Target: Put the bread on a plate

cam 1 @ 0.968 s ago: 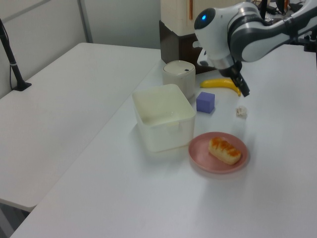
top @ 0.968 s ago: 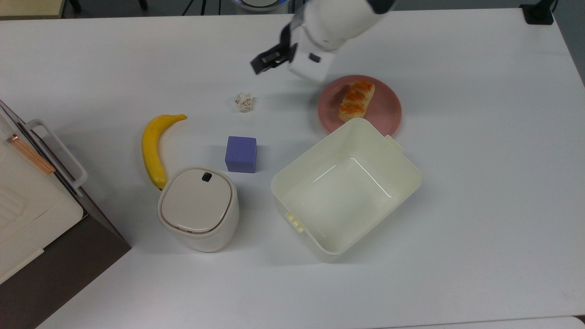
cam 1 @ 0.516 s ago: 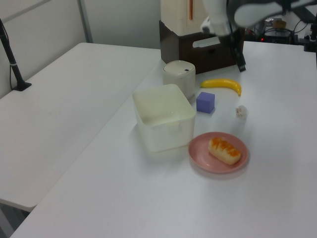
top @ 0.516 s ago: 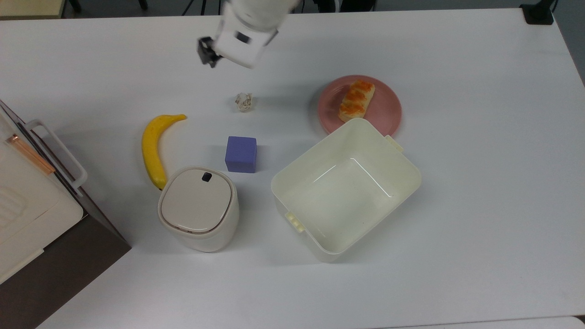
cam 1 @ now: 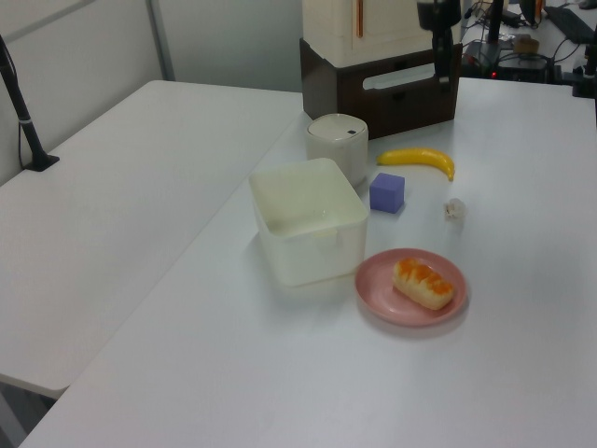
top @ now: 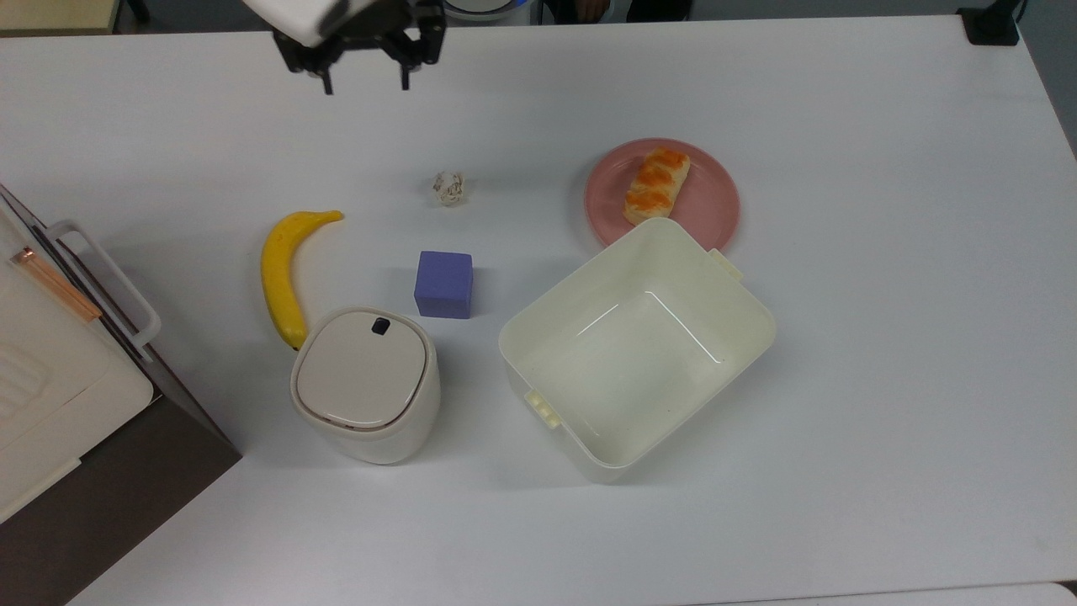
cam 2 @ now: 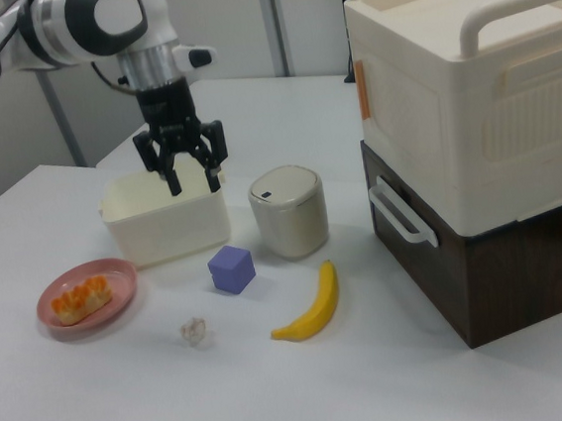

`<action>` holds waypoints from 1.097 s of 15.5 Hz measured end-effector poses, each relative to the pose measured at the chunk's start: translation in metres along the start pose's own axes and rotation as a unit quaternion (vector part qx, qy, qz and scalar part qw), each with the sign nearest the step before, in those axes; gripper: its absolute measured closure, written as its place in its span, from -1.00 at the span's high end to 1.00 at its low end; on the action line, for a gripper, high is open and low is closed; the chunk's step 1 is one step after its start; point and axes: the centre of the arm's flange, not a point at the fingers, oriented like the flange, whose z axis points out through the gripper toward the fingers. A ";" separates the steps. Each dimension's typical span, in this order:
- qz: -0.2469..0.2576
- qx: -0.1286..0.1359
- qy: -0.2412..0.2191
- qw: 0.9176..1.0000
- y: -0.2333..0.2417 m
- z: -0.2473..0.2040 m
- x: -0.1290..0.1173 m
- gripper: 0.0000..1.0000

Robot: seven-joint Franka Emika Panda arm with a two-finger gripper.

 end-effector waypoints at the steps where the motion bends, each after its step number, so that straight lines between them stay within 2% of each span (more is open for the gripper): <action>1: 0.018 0.005 0.008 1.000 0.008 -0.006 -0.002 0.46; 3: 0.048 0.019 0.024 0.998 0.020 -0.018 -0.005 0.46; 7: 0.099 0.029 0.046 0.994 0.035 -0.033 -0.009 0.46; 11: 0.157 0.038 0.089 0.983 0.038 -0.042 -0.001 0.49; 14: 0.173 0.040 0.101 0.979 0.038 -0.047 -0.003 0.52; 17: 0.174 0.041 0.107 0.978 0.036 -0.052 -0.014 0.98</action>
